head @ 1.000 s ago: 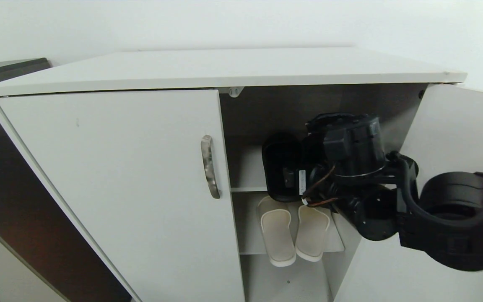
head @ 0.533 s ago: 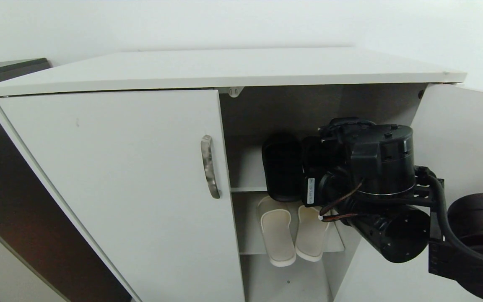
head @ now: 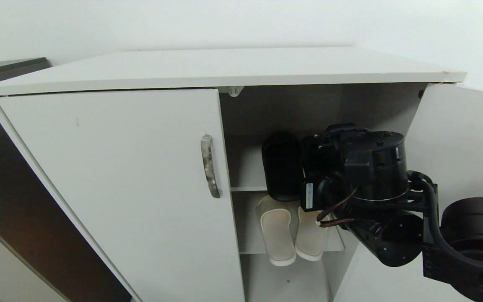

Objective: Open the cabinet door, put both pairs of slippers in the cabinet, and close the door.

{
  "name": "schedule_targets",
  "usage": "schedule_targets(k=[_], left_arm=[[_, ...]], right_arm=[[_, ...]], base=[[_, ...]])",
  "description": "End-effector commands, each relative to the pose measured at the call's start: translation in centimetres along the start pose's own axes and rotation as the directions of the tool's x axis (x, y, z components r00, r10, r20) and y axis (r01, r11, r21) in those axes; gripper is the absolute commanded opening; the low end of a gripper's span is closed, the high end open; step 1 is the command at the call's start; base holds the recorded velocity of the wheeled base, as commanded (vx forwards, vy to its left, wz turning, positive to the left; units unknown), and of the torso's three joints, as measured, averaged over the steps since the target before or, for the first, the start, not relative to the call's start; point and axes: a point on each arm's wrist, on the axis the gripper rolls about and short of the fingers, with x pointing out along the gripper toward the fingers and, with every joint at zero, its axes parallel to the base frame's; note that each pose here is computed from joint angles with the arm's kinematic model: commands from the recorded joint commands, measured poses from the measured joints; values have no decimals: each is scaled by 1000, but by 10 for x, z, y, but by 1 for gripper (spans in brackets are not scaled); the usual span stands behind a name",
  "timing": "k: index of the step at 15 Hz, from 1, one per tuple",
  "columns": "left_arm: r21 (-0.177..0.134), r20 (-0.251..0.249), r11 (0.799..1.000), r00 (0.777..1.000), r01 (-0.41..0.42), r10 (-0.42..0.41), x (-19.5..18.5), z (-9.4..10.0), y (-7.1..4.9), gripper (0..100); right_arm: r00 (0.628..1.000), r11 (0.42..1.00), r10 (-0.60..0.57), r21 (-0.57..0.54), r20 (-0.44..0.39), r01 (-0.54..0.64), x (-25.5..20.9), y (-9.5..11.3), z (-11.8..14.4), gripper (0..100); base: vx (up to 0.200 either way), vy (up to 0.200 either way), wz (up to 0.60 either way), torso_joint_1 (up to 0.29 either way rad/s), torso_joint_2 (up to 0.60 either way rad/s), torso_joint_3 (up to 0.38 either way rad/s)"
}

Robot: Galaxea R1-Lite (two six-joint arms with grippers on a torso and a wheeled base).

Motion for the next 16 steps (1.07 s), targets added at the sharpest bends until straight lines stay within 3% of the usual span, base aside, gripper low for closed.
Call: schedule_targets(k=[1,16], left_arm=[[-1,0,1000,1000,0,0,0,0,0,0],[0,0,1000,1000,1,-1,0,0,0,0]], right_arm=[[1000,1000,0,-8,-9,0,1,0,-3,0],[1000,1000,4,-25,-22,-5,-2,0,-9,0]], base=[[-200,0,0,7,2,-2],[-200,0,0,1,4,4]])
